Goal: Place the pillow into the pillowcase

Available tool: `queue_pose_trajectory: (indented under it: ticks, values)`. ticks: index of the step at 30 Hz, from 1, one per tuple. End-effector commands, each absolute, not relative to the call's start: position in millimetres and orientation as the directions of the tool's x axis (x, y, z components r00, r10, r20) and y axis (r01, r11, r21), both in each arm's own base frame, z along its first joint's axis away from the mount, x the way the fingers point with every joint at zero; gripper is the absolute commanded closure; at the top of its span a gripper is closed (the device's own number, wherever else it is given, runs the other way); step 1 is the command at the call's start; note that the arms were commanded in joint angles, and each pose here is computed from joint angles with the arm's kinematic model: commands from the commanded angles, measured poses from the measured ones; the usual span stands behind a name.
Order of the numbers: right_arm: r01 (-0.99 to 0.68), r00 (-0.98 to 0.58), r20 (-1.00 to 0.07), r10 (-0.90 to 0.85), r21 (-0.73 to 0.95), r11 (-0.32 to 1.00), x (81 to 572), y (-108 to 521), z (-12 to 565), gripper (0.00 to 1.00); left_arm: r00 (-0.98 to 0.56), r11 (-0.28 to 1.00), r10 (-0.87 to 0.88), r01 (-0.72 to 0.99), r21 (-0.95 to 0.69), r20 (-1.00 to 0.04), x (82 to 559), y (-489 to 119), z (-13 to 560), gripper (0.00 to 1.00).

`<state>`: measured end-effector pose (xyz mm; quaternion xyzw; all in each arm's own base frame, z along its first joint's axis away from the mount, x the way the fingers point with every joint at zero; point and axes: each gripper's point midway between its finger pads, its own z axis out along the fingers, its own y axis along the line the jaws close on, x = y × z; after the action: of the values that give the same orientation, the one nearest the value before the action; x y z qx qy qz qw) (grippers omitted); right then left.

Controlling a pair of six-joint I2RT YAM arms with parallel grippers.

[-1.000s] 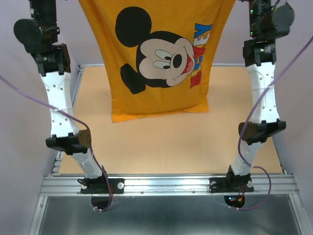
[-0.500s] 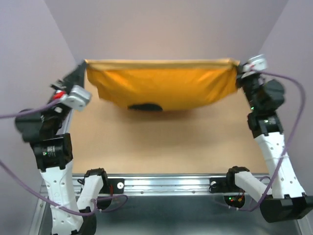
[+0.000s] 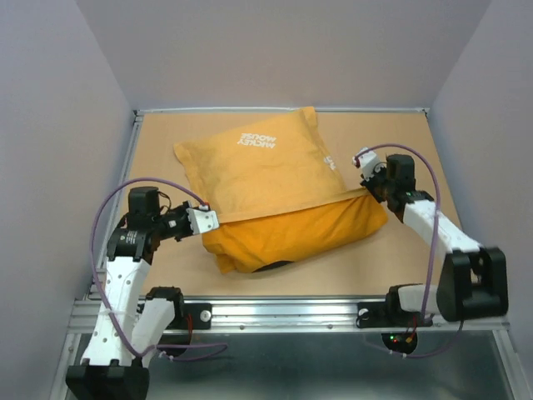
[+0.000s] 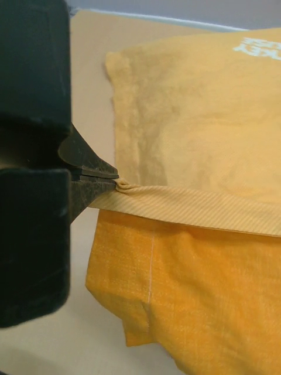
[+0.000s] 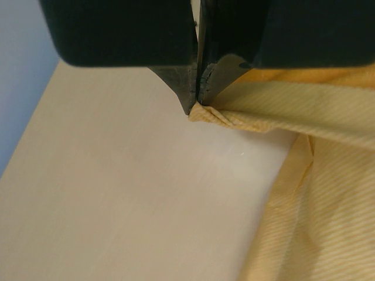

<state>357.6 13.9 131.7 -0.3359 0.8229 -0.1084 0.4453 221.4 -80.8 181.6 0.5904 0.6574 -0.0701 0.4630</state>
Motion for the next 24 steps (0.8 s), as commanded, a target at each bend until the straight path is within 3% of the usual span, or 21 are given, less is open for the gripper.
queue_pose_trajectory:
  ticks: [1, 8, 10, 12, 13, 14, 15, 16, 17, 18, 19, 21, 24]
  values:
    - [-0.204, -0.373, -0.725, -0.579, -0.544, 0.814, 441.8, -19.5, 183.2, 0.99, 0.265, 0.140, 0.699, 0.861, 0.489, -0.665, 215.7, -119.9, 164.9, 1.00]
    - [0.021, -0.469, -0.779, -0.417, -0.482, 0.876, 496.7, -105.5, 190.1, 0.99, 0.242, 0.079, 0.562, 0.936, 0.343, -0.791, 221.0, -240.7, 159.4, 1.00]
    - [0.056, -0.511, -0.773, -0.376, -0.467, 0.882, 508.3, -124.9, 172.0, 0.99, 0.217, 0.016, 0.576, 0.961, 0.276, -0.788, 208.3, -293.5, 143.6, 1.00]
    - [0.119, -0.508, -0.785, -0.354, -0.471, 0.874, 524.9, -145.7, 181.8, 0.99, 0.269, -0.031, 0.535, 0.954, 0.300, -0.801, 202.5, -348.7, 163.9, 1.00]
    - [0.126, -0.529, -0.782, -0.329, -0.456, 0.881, 535.2, -149.6, 165.3, 0.99, 0.201, -0.031, 0.578, 0.974, 0.225, -0.791, 203.9, -368.6, 138.7, 1.00]
    - [0.129, -0.537, -0.783, -0.315, -0.445, 0.886, 541.3, -150.5, 160.9, 0.99, 0.211, -0.020, 0.534, 0.971, 0.237, -0.819, 211.7, -396.2, 164.4, 1.00]
    - [0.136, -0.486, -0.819, -0.306, -0.417, 0.899, 559.4, -146.8, 181.3, 0.99, 0.186, -0.032, 0.525, 0.979, 0.199, -0.830, 205.1, -414.2, 165.5, 0.98]
    - [0.116, -0.495, -0.822, -0.282, -0.384, 0.916, 564.2, -141.2, 177.5, 0.98, 0.160, -0.036, 0.541, 0.985, 0.168, -0.825, 207.1, -426.4, 154.2, 0.85]
    - [0.089, -0.536, -0.809, -0.240, -0.336, 0.938, 568.4, -129.8, 156.4, 0.88, 0.155, -0.029, 0.522, 0.986, 0.164, -0.839, 209.7, -434.0, 163.8, 0.71]
    - [0.099, -0.501, -0.834, -0.232, -0.322, 0.942, 581.3, -125.1, 176.7, 0.55, 0.175, -0.025, 0.482, 0.982, 0.186, -0.858, 214.8, -441.4, 182.1, 0.59]
    - [0.100, -0.505, -0.837, -0.211, -0.300, 0.949, 584.4, -120.4, 176.1, 0.36, 0.150, 0.004, 0.446, 0.985, 0.170, -0.882, 219.0, -439.1, 200.2, 0.36]
    - [0.085, -0.528, -0.824, -0.205, -0.291, 0.953, 581.8, -116.8, 178.0, 0.08, 0.139, 0.020, 0.386, 0.987, 0.159, -0.912, 226.9, -430.6, 229.1, 0.16]
    - [0.103, -0.561, -0.779, -0.282, -0.403, 0.909, 561.6, -132.9, 192.9, 0.02, 0.116, 0.200, 0.360, 0.960, 0.198, -0.926, 289.9, -376.8, 270.0, 0.16]
